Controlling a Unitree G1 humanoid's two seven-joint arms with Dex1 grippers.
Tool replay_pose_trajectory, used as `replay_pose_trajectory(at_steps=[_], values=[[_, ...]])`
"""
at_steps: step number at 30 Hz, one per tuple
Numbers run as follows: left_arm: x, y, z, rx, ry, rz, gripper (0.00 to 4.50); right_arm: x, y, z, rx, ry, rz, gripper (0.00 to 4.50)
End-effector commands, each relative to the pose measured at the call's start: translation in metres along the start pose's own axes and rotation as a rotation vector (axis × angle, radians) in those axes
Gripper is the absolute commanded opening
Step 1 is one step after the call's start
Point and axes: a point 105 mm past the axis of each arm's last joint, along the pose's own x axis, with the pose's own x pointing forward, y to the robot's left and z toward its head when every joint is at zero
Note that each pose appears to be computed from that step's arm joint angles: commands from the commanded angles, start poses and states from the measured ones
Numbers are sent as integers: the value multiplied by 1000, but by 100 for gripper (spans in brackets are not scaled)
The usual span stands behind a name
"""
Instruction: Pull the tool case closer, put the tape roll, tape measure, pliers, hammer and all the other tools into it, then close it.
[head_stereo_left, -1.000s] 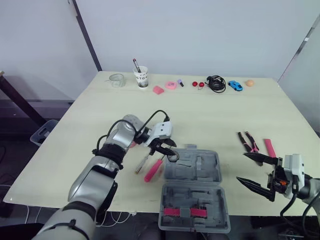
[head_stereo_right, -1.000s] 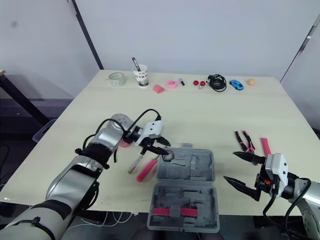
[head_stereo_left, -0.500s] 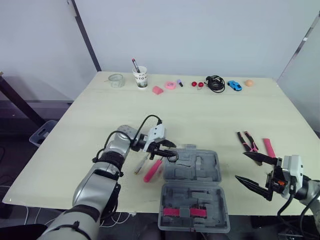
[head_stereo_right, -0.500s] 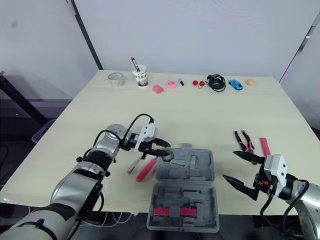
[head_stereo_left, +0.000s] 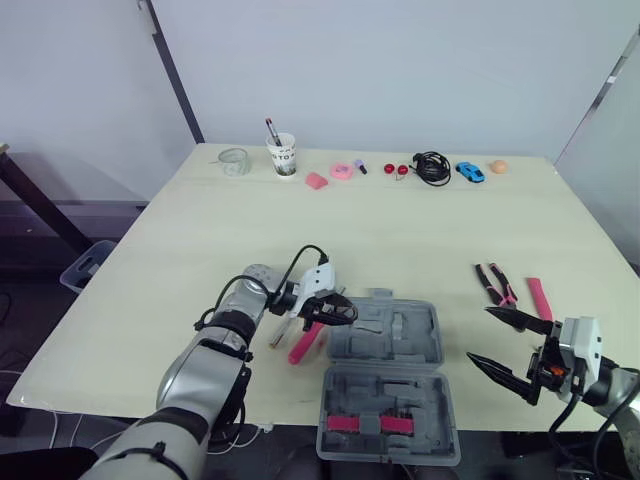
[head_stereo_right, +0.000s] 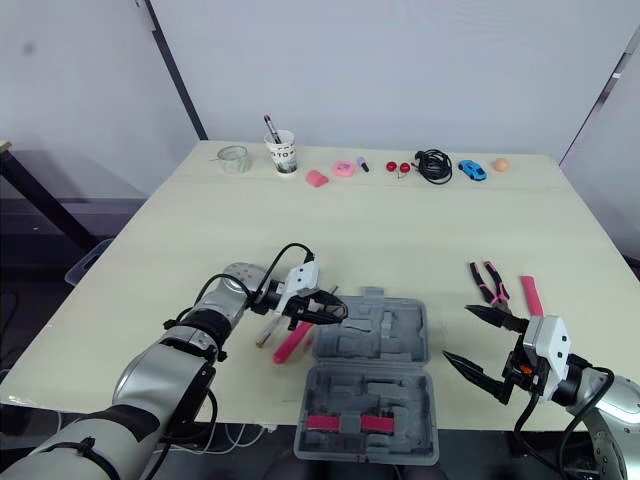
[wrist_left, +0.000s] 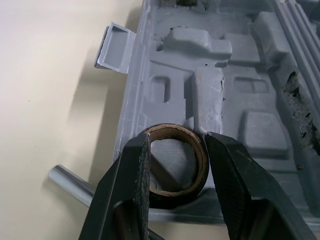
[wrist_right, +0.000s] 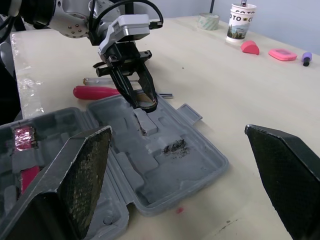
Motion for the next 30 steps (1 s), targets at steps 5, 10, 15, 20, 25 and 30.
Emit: replay_pose_trajectory(at_steps=[5,10,15,20,25,30], values=[[-5,3,7,-35,-73,17,183,1,1,9,-40,-28,11,450],[-28,18,36,9,-218,86,183,2,-1,9,-36,-31,12,450],[-64,22,48,4,-349,196,183,2,-9,13,-5,-77,-36,450],[-108,13,43,-18,-412,386,183,-6,-28,7,25,-80,-165,450],[-142,5,28,-98,-447,630,183,-21,-46,-6,66,-42,-310,450],[-170,-48,-31,-256,-330,841,183,-60,-67,-29,29,76,-494,450]])
